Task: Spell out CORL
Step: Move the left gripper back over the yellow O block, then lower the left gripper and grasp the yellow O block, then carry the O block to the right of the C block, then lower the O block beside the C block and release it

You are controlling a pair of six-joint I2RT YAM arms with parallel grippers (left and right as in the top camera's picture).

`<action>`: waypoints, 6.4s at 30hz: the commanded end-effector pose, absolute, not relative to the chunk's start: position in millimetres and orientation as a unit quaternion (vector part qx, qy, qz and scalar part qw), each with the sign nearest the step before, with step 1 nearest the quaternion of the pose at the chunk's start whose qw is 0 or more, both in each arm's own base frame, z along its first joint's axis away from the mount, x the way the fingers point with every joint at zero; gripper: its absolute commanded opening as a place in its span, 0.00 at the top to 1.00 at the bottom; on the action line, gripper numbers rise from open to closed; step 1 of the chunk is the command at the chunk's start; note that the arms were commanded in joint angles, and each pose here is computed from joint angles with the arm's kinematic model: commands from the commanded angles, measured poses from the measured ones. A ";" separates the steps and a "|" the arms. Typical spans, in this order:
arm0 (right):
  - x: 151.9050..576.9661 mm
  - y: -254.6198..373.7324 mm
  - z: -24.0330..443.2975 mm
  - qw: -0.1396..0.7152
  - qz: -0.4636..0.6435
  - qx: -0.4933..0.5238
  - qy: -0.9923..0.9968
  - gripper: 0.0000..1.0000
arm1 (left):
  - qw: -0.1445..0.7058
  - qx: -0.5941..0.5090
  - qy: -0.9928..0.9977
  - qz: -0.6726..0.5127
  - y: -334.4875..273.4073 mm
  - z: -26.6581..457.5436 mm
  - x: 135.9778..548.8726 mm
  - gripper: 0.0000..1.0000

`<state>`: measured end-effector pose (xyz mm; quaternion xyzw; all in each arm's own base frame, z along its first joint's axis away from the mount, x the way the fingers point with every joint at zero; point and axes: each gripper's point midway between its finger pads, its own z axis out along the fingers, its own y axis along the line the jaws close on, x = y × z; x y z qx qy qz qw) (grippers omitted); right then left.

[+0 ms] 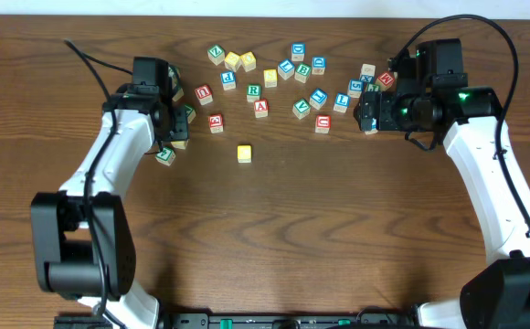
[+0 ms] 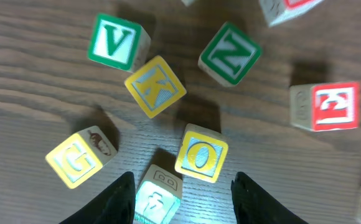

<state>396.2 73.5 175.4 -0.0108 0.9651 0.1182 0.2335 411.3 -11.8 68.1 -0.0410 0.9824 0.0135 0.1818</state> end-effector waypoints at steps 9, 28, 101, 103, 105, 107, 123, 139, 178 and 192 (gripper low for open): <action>399.7 77.3 182.5 0.241 0.121 -0.010 0.963 0.01 | 0.153 -0.006 0.988 0.012 -14.7 40.4 412.3 0.51; 402.0 77.6 183.9 0.247 0.122 -0.011 0.961 0.01 | 0.161 0.003 0.987 0.010 -15.8 41.1 415.8 0.51; 402.0 77.6 183.8 0.247 0.122 -0.011 0.961 0.01 | 0.164 -0.015 0.986 -0.023 -26.6 32.7 418.9 0.70; 402.0 77.6 183.8 0.247 0.122 -0.011 0.961 0.01 | 0.168 -0.032 0.985 -0.027 -26.5 39.6 417.7 0.72; 401.9 77.6 183.8 0.246 0.122 -0.011 0.961 0.01 | 0.165 -0.049 0.985 -0.029 -26.3 42.2 414.8 0.72; 401.2 77.6 183.4 0.245 0.122 -0.010 0.962 0.01 | 0.159 -0.050 0.986 -0.029 -26.3 41.3 412.2 0.72; 400.3 77.5 182.9 0.243 0.122 -0.010 0.962 0.01 | 0.203 0.011 0.977 -0.067 -117.1 86.8 402.7 0.73; 396.7 77.1 180.9 0.235 0.121 -0.010 0.965 0.01 | 0.241 -0.021 0.968 -0.061 -220.1 78.7 379.0 0.72; 392.5 76.5 178.6 0.225 0.119 -0.009 0.967 0.01 | 0.204 -0.009 0.979 -0.002 -211.3 7.9 384.0 0.72; 392.5 76.5 178.6 0.225 0.119 -0.009 0.967 0.01 | 0.207 -0.014 0.978 -0.003 -208.9 8.3 387.2 0.66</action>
